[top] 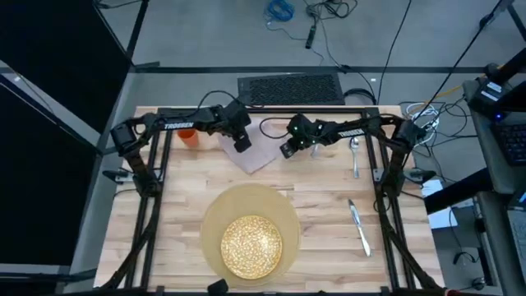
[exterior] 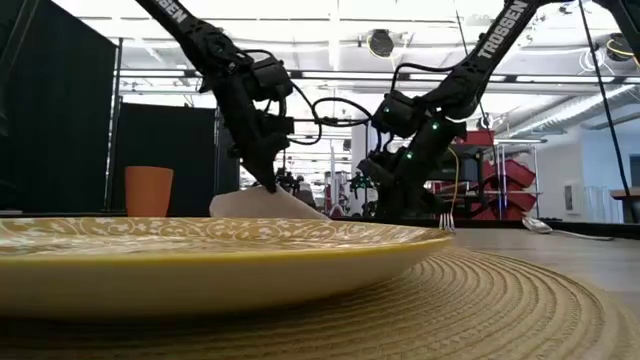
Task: Set table place
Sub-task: Fold the light orange napkin on the table
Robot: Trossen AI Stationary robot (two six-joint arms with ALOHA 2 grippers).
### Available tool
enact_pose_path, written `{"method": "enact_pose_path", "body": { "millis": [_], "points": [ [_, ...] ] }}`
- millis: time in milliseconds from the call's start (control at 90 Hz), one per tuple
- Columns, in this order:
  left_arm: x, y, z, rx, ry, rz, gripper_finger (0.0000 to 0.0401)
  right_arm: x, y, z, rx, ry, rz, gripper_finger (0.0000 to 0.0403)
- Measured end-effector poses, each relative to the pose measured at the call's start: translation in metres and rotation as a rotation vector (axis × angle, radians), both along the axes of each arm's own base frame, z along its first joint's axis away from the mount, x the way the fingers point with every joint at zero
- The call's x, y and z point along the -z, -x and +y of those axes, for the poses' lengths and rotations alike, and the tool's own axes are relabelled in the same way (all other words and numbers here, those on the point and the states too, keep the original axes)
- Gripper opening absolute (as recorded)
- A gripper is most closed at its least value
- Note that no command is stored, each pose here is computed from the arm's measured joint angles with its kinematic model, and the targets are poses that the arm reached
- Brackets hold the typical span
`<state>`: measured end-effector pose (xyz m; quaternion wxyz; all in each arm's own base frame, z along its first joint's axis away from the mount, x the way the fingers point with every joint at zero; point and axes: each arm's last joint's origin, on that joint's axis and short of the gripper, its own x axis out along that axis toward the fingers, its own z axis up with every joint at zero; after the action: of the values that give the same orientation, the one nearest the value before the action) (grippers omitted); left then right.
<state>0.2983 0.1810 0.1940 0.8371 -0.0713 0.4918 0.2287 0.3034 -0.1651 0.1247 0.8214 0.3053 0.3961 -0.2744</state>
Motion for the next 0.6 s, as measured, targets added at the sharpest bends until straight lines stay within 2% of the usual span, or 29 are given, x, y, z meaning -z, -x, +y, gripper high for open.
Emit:
{"method": "enact_pose_path", "body": {
  "millis": [78,233,422,600],
  "points": [
    [0.0,0.0,0.0,0.0,0.0,0.0,0.0,-0.009,0.003,0.002,-0.006,-0.002,-0.01,0.0],
    [0.0,0.0,0.0,0.001,-0.001,-0.001,0.0,-0.037,0.003,0.002,-0.007,0.061,-0.112,0.0],
    [0.0,-0.001,0.0,0.0,-0.007,-0.005,0.0,-0.048,-0.007,-0.006,-0.017,0.112,-0.178,0.0],
    [-0.004,-0.003,-0.006,-0.053,-0.134,0.055,0.0,-0.043,-0.021,-0.017,-0.031,0.102,-0.113,0.0]
  ]
}}
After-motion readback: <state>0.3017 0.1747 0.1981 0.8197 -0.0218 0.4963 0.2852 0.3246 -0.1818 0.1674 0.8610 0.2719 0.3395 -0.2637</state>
